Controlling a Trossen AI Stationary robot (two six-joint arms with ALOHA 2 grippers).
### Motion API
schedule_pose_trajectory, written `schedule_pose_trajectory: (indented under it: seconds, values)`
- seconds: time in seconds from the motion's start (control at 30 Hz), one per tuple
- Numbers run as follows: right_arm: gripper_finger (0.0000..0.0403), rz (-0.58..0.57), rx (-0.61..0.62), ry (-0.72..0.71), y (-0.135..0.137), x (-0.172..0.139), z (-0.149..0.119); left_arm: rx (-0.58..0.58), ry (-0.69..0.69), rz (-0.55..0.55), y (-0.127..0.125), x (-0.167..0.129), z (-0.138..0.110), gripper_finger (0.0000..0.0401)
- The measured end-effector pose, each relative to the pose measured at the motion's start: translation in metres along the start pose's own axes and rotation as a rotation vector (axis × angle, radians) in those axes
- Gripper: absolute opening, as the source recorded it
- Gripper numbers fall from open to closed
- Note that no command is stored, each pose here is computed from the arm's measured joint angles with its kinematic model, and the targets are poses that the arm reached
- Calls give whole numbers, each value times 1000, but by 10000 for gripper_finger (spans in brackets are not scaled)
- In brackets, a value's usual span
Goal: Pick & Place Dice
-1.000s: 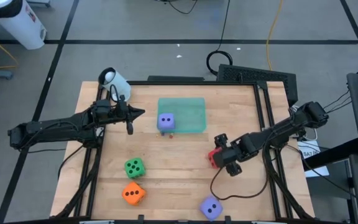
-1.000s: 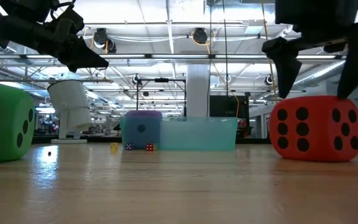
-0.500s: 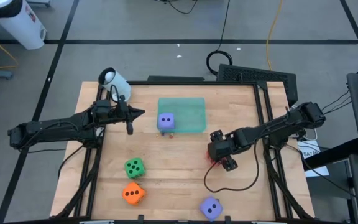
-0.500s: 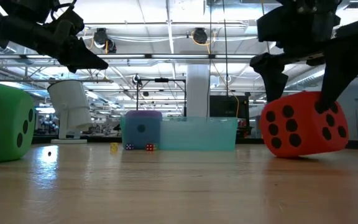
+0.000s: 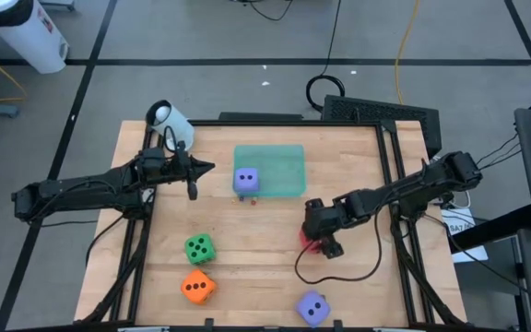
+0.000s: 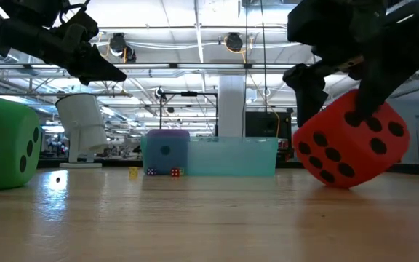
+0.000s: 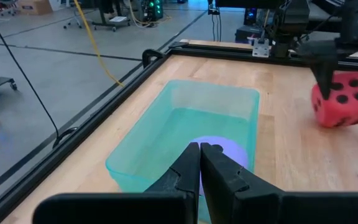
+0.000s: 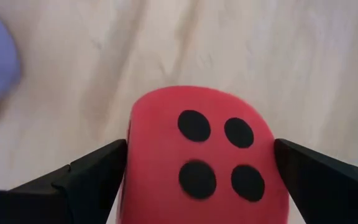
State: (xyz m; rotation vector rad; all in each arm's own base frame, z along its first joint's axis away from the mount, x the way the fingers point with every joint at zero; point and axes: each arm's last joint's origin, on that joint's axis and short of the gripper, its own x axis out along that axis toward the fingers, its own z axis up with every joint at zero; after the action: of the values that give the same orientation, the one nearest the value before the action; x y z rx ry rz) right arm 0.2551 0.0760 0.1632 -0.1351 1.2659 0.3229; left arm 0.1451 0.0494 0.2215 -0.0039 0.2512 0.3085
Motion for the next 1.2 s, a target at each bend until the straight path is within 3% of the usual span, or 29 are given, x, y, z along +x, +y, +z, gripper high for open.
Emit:
schedule_pose_trajectory:
  seconds: [0.13, 0.37, 0.63, 0.9, 1.0, 1.2]
  values:
    - [391, 16, 27, 14, 1, 7, -9, -6, 0, 0, 0, 0, 0, 21]
    - [387, -59, 27, -8, 4, 10, -9, -16, -1, 0, 0, 0, 0, 21]
    - [326, -111, -90, -158, 11, -9, 12, -18, -1, 0, 0, 0, 0, 21]
    - [309, -170, -137, -202, 16, -35, 32, -19, -1, 0, 0, 0, 0, 21]
    - [296, -222, -139, -218, 17, -44, 38, -19, -1, 0, 0, 0, 0, 21]
    - [264, -215, -70, -197, 18, -45, 36, -22, 0, 0, 0, 0, 0, 21]
